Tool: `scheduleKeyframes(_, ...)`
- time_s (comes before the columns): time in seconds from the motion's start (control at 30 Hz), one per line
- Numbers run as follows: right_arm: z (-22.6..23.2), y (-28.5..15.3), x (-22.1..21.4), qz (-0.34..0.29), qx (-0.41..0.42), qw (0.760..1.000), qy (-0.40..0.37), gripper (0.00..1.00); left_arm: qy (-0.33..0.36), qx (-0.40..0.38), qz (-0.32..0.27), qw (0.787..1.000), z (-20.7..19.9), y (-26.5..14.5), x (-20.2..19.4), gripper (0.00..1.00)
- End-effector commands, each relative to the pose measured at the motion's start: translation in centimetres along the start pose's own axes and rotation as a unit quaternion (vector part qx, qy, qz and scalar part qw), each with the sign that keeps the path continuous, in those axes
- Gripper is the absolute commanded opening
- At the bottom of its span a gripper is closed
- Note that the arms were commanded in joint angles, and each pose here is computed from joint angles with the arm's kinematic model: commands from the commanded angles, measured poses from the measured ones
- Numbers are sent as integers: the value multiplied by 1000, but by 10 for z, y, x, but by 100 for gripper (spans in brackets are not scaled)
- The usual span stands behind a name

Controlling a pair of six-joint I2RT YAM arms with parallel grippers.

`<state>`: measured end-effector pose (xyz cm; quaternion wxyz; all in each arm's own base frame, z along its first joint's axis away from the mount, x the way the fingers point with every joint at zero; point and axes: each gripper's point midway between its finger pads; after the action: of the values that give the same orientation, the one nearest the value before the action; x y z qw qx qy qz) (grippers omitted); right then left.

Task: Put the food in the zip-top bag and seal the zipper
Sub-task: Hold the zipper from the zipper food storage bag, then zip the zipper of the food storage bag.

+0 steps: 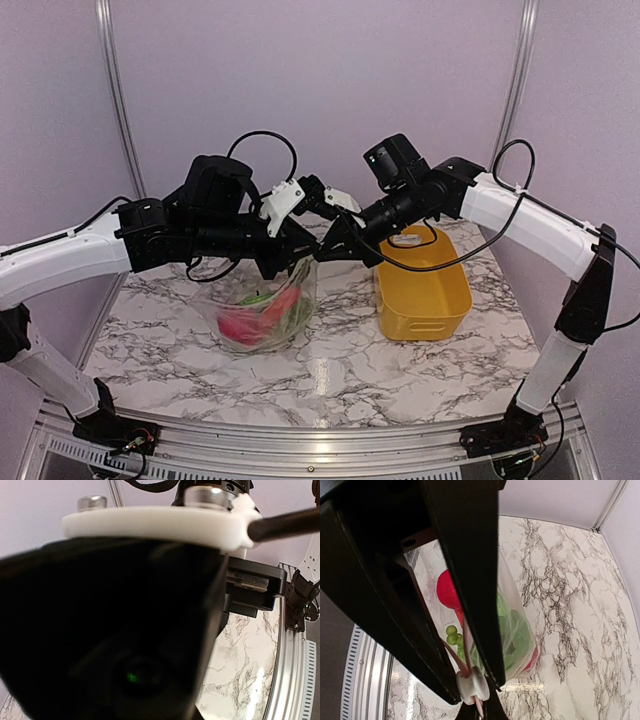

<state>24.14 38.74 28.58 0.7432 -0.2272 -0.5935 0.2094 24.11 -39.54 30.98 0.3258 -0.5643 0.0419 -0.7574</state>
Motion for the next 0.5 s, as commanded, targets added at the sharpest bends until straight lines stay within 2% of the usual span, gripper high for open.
scheduleKeyframes(0.0,6,-19,24,-38,-3,999,-26,1,5,-4,48,999,-3,4,-19,16)
scheduleKeyframes(0.37,5,-18,21,-34,-4,999,-27,0,7,8,55,998,4,-1,-14,0)
scheduleKeyframes(0.47,-1,-20,17,-32,-5,999,-19,0,1,2,53,999,5,-8,-6,0)
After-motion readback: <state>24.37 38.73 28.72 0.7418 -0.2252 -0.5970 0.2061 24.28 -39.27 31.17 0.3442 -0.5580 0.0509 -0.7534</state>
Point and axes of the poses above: each gripper's point midway between its finger pads, its own y axis out along the fingers, its own z axis along the line the jaws close on, x = y × z, and after that the axes turned 15 degrees about y, right-handed
